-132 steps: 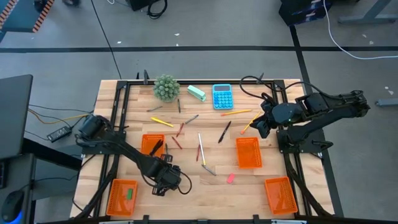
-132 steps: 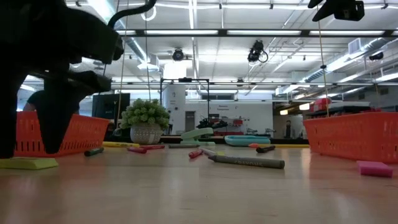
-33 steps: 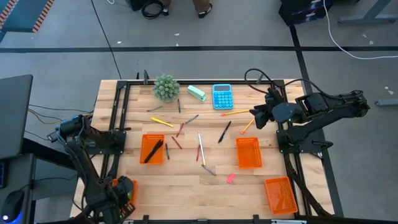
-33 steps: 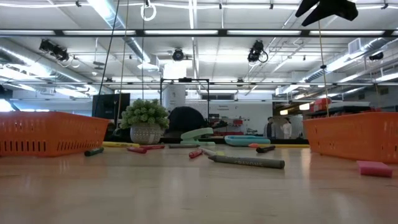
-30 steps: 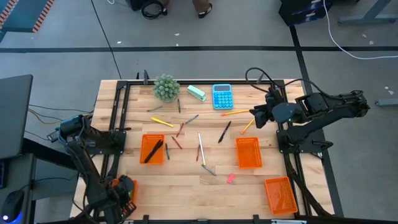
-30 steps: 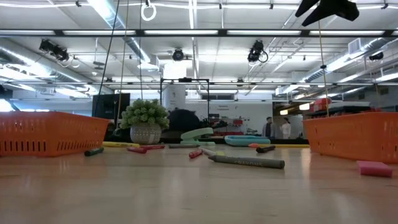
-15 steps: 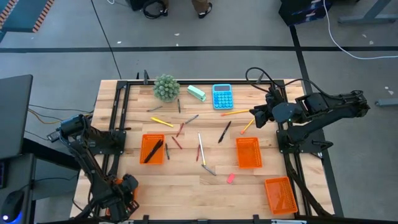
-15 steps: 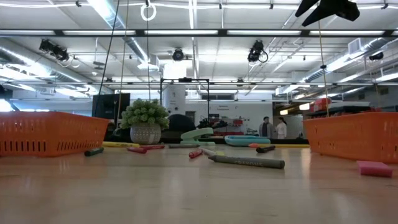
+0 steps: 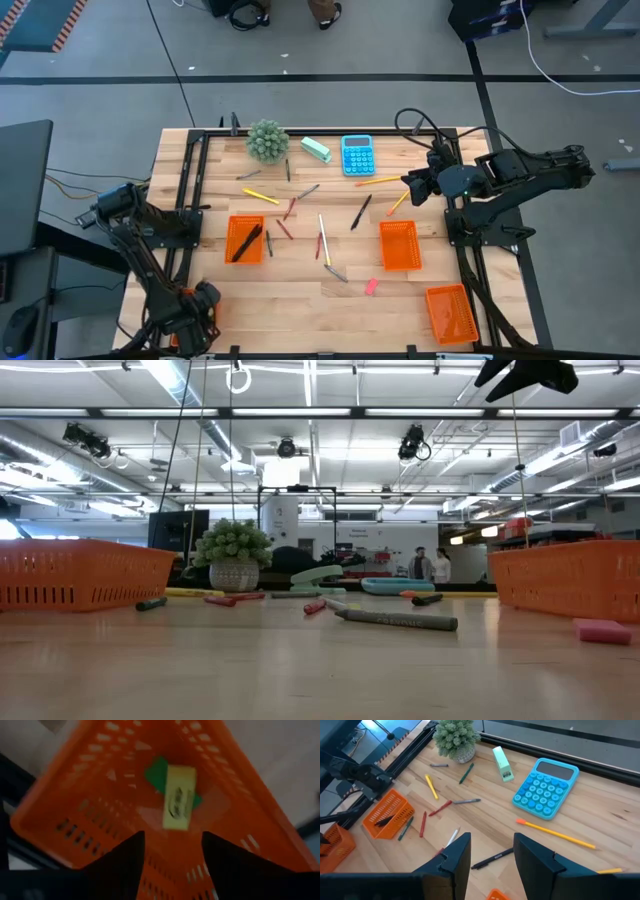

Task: Sort crayons/erasers/pens/pencils in bins
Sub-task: Put the top red crayon into the top right orange basket

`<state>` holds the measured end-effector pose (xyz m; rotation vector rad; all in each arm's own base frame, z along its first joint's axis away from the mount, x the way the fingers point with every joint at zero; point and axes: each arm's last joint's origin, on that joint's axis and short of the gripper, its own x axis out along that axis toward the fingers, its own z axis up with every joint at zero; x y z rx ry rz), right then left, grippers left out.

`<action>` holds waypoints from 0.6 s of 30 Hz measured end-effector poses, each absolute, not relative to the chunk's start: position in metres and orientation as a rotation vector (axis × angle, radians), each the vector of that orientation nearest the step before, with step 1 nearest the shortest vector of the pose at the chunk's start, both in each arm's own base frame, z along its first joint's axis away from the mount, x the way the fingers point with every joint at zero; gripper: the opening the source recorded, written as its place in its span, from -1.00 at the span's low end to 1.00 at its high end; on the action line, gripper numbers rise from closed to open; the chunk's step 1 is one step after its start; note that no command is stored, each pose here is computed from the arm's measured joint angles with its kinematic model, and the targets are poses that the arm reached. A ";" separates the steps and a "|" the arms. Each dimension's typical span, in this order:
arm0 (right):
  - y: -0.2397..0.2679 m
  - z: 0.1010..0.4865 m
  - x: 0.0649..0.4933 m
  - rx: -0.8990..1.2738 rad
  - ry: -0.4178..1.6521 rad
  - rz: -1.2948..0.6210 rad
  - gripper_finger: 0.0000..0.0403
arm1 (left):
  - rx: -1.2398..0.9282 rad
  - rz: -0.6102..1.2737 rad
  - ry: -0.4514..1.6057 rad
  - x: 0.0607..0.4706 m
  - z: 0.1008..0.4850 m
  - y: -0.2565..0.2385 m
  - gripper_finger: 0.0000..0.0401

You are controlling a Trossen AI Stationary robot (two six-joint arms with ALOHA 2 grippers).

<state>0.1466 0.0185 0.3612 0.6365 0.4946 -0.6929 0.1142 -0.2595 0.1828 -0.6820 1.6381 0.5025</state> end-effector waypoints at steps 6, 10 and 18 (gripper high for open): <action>0.018 0.361 0.147 0.606 0.505 -0.684 -0.23 | -0.769 0.433 1.592 0.124 0.213 -0.260 0.05; 0.018 0.361 0.146 0.582 0.512 -0.677 -0.23 | -0.756 0.394 1.517 0.138 0.235 -0.256 -0.02; 0.018 0.362 0.146 0.558 0.504 -0.689 -0.23 | -0.650 0.364 1.330 0.201 0.264 -0.215 -0.18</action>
